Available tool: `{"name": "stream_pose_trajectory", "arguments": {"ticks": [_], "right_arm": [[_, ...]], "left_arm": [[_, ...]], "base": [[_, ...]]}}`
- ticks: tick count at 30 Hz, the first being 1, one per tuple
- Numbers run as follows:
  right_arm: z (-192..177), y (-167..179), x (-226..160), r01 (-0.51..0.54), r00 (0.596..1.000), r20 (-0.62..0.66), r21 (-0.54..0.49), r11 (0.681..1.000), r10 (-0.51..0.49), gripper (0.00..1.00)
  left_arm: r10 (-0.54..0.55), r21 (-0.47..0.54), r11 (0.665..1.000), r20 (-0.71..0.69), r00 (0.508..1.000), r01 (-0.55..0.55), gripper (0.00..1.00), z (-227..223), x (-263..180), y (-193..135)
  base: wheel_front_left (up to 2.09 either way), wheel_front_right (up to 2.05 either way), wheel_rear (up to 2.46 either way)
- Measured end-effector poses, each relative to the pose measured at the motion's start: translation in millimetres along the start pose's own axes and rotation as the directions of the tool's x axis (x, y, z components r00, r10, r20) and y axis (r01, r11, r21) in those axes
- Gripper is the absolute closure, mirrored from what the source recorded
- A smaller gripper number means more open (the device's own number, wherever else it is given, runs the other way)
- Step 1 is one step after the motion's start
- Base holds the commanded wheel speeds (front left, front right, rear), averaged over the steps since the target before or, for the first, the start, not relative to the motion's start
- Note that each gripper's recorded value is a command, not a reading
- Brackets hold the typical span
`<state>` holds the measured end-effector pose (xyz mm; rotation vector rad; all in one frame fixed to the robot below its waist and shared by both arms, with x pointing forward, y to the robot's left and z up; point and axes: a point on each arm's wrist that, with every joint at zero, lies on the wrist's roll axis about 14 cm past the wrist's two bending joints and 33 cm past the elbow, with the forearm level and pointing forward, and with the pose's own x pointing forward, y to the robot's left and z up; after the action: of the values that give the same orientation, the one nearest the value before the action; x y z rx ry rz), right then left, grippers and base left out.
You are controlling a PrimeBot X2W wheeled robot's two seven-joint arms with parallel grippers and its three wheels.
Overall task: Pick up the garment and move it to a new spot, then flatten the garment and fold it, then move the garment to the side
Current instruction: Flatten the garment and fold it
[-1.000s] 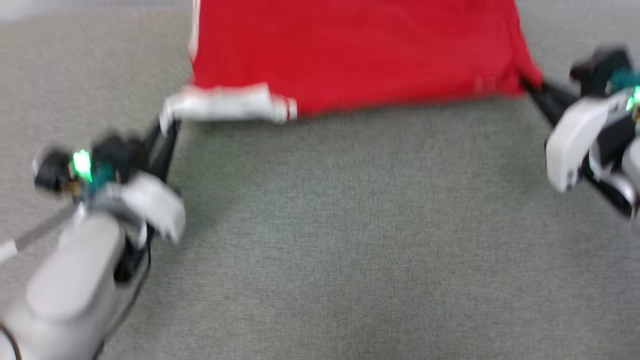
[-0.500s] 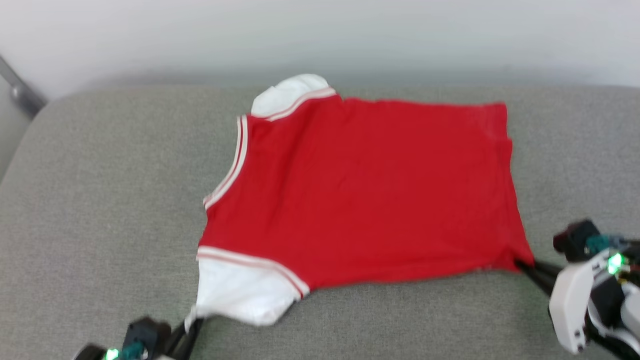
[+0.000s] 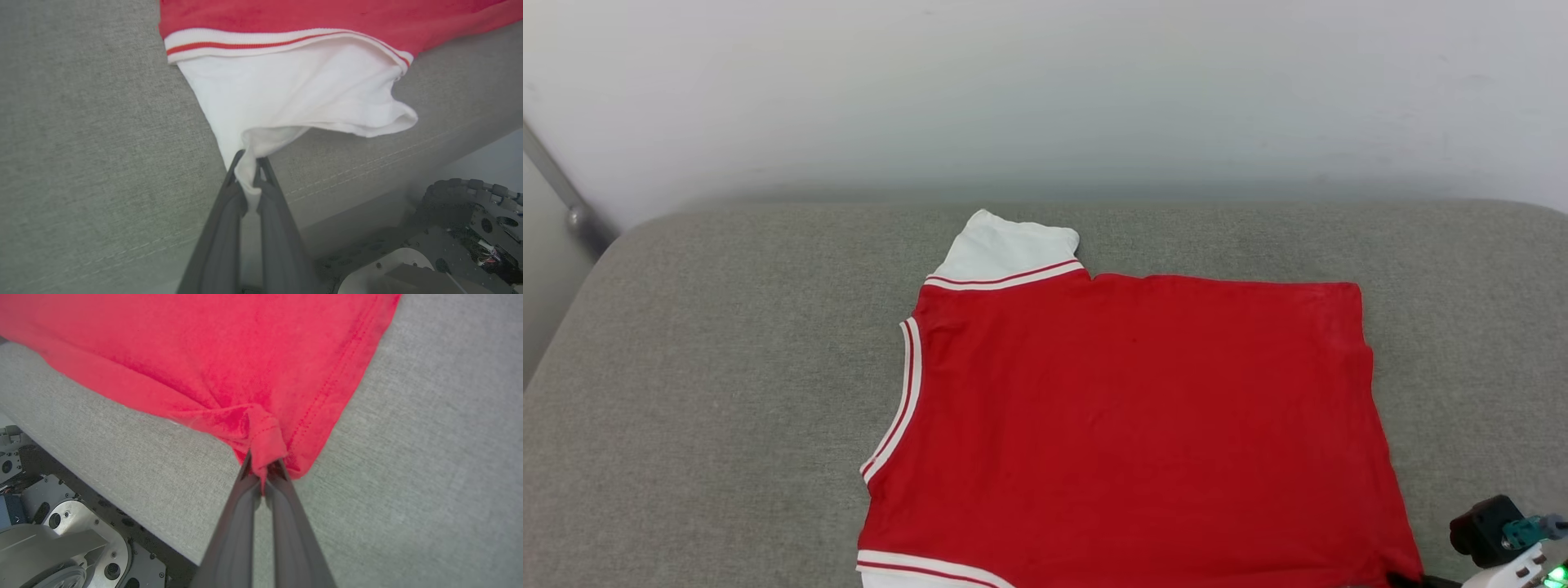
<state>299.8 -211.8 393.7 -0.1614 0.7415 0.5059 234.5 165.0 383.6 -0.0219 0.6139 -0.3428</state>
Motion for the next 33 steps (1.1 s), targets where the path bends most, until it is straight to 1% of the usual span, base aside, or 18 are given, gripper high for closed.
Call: {"name": "stream_pose_trajectory", "arguments": {"ticks": [3, 6, 10, 15, 19, 23, 26, 29, 33], "right_arm": [[1, 0, -1, 0.010, 1.000, 0.013, 0.017, 1.000, -0.010, 1.00], [11, 2, 2, 0.012, 0.999, 0.045, 0.021, 1.000, -0.013, 1.00], [30, -4, 4, 0.029, 0.995, 0.098, 0.031, 0.999, -0.032, 1.00], [56, -15, 6, 0.059, 0.985, 0.162, 0.038, 0.998, -0.065, 1.00], [72, -21, 8, 0.076, 0.980, 0.183, 0.030, 0.997, -0.080, 1.00], [85, -27, 15, 0.085, 0.976, 0.196, 0.030, 0.996, -0.090, 1.00], [93, -35, 23, 0.099, 0.975, 0.198, 0.027, 0.995, -0.102, 1.00], [94, -40, 36, 0.100, 0.979, 0.175, 0.034, 0.994, -0.105, 1.00], [82, -51, 54, 0.114, 0.986, 0.113, 0.052, 0.992, -0.120, 1.00]], "left_arm": [[-0.011, 0.002, 1.000, 0.001, 1.000, 0.011, 1.00, 1, 1, -3], [-0.008, 0.038, 0.999, 0.045, 0.999, 0.007, 1.00, 18, 7, 2], [-0.009, 0.127, 0.992, 0.131, 0.991, -0.008, 1.00, 56, 17, 18], [-0.054, 0.243, 0.970, 0.213, 0.976, 0.000, 1.00, 107, 37, 25], [-0.086, 0.299, 0.954, 0.255, 0.963, 0.006, 1.00, 144, 58, 25], [-0.101, 0.343, 0.939, 0.264, 0.959, 0.004, 1.00, 171, 81, 31], [-0.112, 0.358, 0.933, 0.242, 0.964, 0.018, 1.00, 179, 101, 35], [-0.118, 0.365, 0.930, 0.197, 0.973, 0.039, 1.00, 175, 123, 40], [-0.118, 0.355, 0.932, 0.128, 0.985, 0.066, 1.00, 159, 150, 48]], "base": [[0.00, 0.00, 0.00], [0.00, 0.00, 0.00], [0.00, 0.00, 0.00], [0.00, 0.00, 0.00], [0.00, 0.00, 0.00], [0.00, 0.00, 0.00], [0.00, 0.00, 0.00], [0.00, 0.00, 0.00], [0.00, 0.00, 0.00]]}}
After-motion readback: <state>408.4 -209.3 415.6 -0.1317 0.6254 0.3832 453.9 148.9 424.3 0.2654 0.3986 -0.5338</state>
